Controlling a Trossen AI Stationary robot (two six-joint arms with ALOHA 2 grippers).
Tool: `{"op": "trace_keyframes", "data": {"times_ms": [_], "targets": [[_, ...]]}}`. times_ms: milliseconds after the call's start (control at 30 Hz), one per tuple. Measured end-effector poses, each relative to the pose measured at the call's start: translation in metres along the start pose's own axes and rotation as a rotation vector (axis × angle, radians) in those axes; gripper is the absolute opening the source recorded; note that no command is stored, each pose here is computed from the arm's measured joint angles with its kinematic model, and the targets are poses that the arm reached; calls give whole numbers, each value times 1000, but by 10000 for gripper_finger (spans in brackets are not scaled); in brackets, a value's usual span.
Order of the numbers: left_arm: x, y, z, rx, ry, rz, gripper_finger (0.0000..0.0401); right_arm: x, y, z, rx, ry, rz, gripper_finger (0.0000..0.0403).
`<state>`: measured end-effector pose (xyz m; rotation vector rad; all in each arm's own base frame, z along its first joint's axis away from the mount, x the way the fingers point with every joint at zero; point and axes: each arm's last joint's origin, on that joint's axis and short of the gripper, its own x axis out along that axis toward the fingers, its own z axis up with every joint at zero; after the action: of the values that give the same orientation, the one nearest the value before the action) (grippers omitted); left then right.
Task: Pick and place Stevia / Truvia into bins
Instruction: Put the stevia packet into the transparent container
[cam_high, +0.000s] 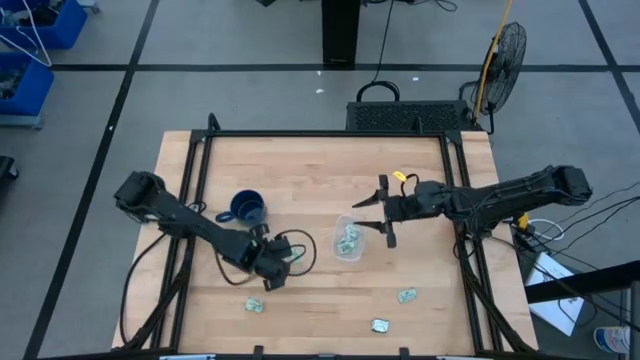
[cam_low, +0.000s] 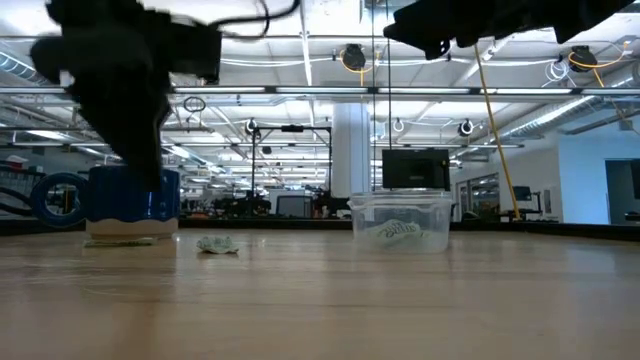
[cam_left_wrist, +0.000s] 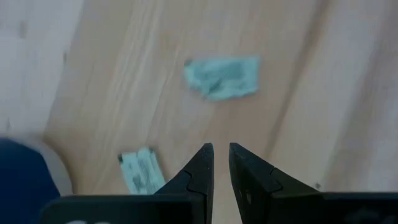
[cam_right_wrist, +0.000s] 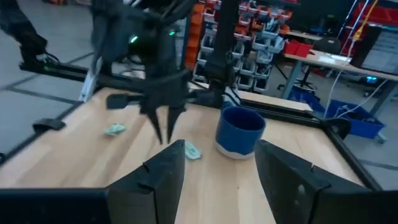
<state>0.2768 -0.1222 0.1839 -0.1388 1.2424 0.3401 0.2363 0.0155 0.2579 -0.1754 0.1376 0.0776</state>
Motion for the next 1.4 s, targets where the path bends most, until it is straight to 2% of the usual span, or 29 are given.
{"op": "trace_keyframes", "data": {"times_ms": [233, 400, 667, 900, 1400], "targets": [[31, -5, -14, -89, 137, 139, 58, 0, -8, -2, -45, 8, -32, 187], [46, -6, -19, -85, 189, 211, 58, 0, -9, -3, -44, 18, -37, 187], [45, -2, -22, -71, 193, 255, 58, 0, -9, -5, 20, 40, -32, 187], [36, 8, -27, -78, 227, 357, 58, -1, -8, -10, 39, 91, -24, 187], [38, 7, -24, -44, 217, 332, 58, -1, -8, -11, 81, 105, -23, 187]]}}
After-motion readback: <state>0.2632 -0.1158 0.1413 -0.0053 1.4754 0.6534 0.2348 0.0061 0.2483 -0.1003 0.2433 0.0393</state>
